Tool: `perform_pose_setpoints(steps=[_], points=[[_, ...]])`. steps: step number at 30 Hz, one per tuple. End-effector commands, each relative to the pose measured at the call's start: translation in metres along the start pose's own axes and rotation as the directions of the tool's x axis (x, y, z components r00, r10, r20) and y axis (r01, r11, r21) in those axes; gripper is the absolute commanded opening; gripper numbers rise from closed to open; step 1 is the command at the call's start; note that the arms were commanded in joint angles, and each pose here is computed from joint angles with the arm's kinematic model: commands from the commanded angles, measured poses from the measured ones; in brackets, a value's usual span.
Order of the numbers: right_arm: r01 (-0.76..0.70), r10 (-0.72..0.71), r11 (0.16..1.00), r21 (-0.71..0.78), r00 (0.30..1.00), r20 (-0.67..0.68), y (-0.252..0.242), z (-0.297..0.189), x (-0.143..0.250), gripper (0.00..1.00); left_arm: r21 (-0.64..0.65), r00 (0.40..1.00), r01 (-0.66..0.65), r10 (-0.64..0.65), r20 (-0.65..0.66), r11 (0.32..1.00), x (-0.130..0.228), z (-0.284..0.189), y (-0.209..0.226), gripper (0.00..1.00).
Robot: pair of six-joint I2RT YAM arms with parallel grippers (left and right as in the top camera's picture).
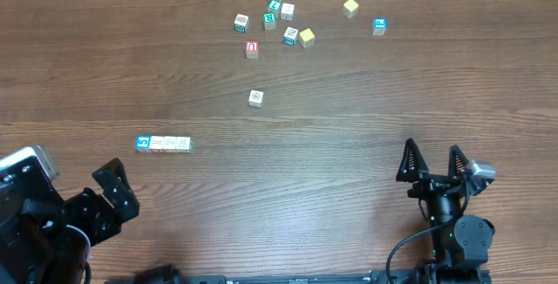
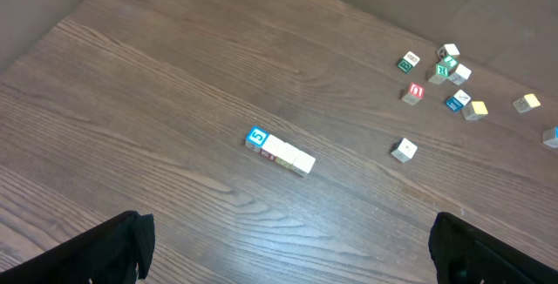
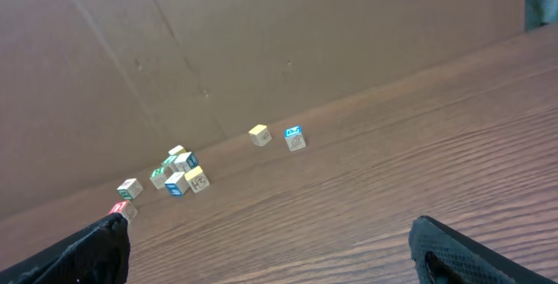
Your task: Form a horizontal line
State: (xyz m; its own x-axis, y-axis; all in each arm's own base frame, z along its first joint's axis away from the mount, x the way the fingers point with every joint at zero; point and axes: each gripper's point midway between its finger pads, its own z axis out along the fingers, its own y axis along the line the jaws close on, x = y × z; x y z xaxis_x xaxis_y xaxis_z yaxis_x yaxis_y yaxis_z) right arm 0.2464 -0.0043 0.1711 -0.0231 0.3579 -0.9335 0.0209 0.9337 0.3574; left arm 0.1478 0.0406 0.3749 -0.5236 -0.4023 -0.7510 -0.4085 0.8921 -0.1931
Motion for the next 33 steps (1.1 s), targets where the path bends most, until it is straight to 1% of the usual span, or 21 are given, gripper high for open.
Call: perform_pose_setpoints(steps=[1, 6, 11, 14, 18, 23, 26, 28, 33], points=[[0.008, -0.008, 1.0, -0.007, 1.0, 0.003, 0.0, 0.0, 0.002, 1.0, 0.001, 1.0, -0.007, 0.007, 0.007, 1.0, -0.001, -0.001, 0.0, 0.99], [0.008, -0.008, 1.0, -0.007, 1.0, 0.003, 0.0, 0.0, 0.002, 1.0, 0.006, 1.0, -0.011, 0.011, 0.006, 1.0, -0.001, -0.001, -0.001, 1.0], [0.008, -0.008, 1.0, -0.007, 1.0, 0.003, 0.0, 0.0, 0.002, 1.0, 0.084, 0.997, -0.073, 0.073, 0.0, 0.994, 0.004, -0.005, -0.015, 0.99], [0.008, -0.008, 1.0, -0.007, 1.0, 0.003, 0.0, 0.0, 0.002, 1.0, 0.116, 0.996, -0.093, 0.09, 0.025, 0.989, 0.007, -0.014, -0.018, 1.0], [0.008, -0.008, 1.0, -0.007, 1.0, 0.003, 0.0, 0.0, 0.002, 1.0, 0.14, 0.991, -0.095, 0.08, 0.112, 0.985, 0.014, -0.04, -0.013, 0.99], [0.008, -0.008, 1.0, -0.007, 1.0, 0.003, 0.0, 0.0, 0.002, 1.0, 0.227, 0.964, -0.14, 0.08, 0.253, 0.964, 0.035, -0.082, -0.005, 0.99], [0.008, -0.008, 1.0, -0.007, 1.0, 0.003, 0.0, 0.0, 0.002, 1.0, 0.255, 0.95, -0.163, 0.083, 0.3, 0.953, 0.047, -0.092, 0.002, 0.99], [0.008, -0.008, 1.0, -0.007, 1.0, 0.003, 0.0, 0.0, 0.002, 1.0, 0.273, 0.947, -0.173, 0.083, 0.311, 0.946, 0.054, -0.088, 0.004, 1.0], [0.008, -0.008, 1.0, -0.007, 1.0, 0.003, 0.0, 0.0, 0.002, 1.0, 0.262, 0.92, -0.17, 0.057, 0.388, 0.95, 0.053, -0.042, 0.0, 1.0]])
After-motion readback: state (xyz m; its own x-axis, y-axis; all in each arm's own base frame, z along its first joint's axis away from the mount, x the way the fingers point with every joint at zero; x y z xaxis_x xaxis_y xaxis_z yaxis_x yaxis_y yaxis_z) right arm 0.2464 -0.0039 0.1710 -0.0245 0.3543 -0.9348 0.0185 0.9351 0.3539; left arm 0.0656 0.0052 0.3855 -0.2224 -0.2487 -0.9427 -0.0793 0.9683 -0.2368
